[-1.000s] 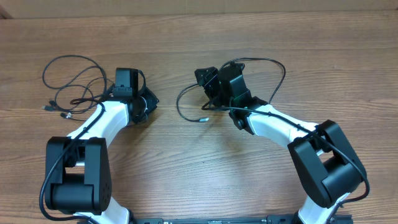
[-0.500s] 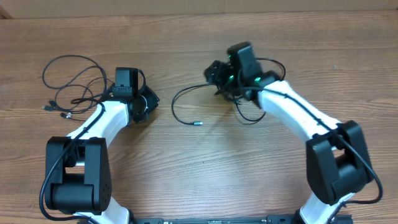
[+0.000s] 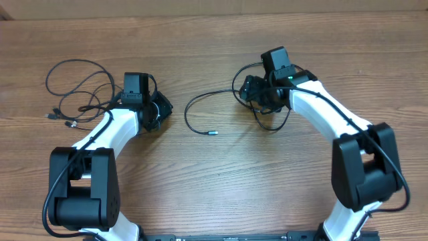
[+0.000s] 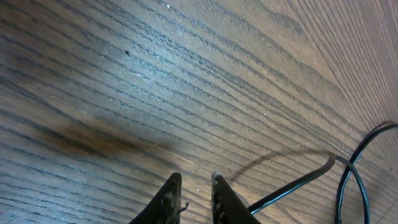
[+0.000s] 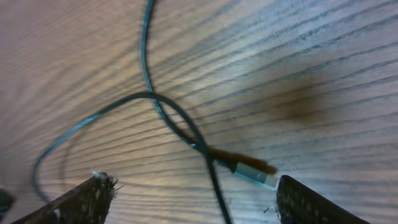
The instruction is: Untangle cables
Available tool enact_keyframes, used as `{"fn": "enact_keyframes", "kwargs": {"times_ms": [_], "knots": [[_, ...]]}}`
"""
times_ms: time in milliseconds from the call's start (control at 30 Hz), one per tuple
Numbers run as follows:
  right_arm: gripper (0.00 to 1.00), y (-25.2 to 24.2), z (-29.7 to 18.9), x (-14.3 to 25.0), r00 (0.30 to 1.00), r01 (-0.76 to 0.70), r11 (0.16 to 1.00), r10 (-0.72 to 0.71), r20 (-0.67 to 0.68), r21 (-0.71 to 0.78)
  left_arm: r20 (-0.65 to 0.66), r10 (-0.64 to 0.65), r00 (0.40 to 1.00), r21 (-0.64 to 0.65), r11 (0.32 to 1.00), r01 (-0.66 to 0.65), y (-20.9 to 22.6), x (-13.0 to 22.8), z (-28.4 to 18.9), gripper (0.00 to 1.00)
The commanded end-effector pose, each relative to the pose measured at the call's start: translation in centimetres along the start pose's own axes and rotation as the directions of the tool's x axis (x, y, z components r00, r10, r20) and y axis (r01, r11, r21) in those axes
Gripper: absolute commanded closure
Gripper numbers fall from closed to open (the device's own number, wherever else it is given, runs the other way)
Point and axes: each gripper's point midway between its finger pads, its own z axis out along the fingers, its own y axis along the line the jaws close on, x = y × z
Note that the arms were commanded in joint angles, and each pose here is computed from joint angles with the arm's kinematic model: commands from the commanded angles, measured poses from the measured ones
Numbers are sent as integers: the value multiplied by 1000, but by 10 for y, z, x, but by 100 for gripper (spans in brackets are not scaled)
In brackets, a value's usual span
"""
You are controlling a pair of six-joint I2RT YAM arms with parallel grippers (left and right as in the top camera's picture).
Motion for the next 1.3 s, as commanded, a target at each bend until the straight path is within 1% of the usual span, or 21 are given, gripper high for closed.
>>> {"fn": "enact_keyframes", "kwargs": {"times_ms": [0, 100, 267, 300, 400, 467, 600, 667, 700, 767, 833, 900, 1000, 1067, 1133, 1200, 1267], "knots": [[16, -9, 21, 6, 999, 15, 1000, -14, -32, 27, 4, 8, 1000, 24, 1000, -8, -6, 0, -6, 82], [16, -10, 34, 14, 997, 8, 1000, -7, -76, 17, 4, 8, 1000, 24, 1000, -8, -6, 0, -6, 82], [16, -4, 45, 37, 982, -15, 999, 6, -190, -45, 4, 8, 1000, 24, 1000, -8, -6, 0, -6, 81], [19, -5, 45, 43, 977, -20, 999, 10, -214, -45, 4, 8, 1000, 24, 1000, -8, -6, 0, -6, 81], [36, -10, 45, 59, 963, -23, 1000, 20, -269, -7, 4, 8, 1000, 24, 1000, -8, -6, 0, -6, 80], [44, -11, 45, 71, 952, -15, 1000, 18, -305, 15, 4, 8, 1000, 24, 1000, -8, -6, 0, -6, 80], [44, -6, 43, 98, 931, 31, 998, -11, -364, 50, 4, 8, 1000, 24, 1000, -8, -6, 0, -6, 80], [44, -12, 42, 103, 932, 59, 994, -20, -362, 96, 4, 8, 1000, 24, 1000, -8, -6, 0, -6, 80], [46, -17, 40, 102, 934, 72, 989, -21, -357, 132, 4, 8, 1000, 24, 1000, -8, -6, 0, -6, 80], [45, -26, 32, 98, 937, 93, 975, -17, -349, 203, 4, 8, 1000, 24, 1000, -8, -6, 0, -6, 81], [44, -27, 21, 91, 932, 151, 961, -61, -356, 231, 4, 8, 1000, 24, 1000, -8, -6, 0, -6, 80], [42, -19, 12, 83, 919, 224, 954, -138, -370, 199, 5, 8, 1000, 24, 1000, -8, -6, 0, -6, 80], [41, -6, 7, 71, 902, 316, 938, -249, -353, 146, 5, 8, 1000, 24, 1000, -8, -6, 0, -6, 80], [38, -2, 10, 62, 899, 356, 925, -300, -318, 133, 4, 8, 1000, 24, 1000, -8, -6, 0, -6, 80], [37, -5, 17, 48, 910, 374, 910, -323, -259, 178, 4, 8, 1000, 24, 1000, -8, -6, 0, -6, 80], [34, -8, 21, 38, 917, 381, 901, -339, -212, 209, 4, 8, 1000, 23, 1000, -8, -6, 0, -6, 81], [33, -9, 26, 31, 916, 394, 892, -360, -178, 222, 4, 8, 1000, 23, 1000, -8, -6, 0, -6, 81]]}}
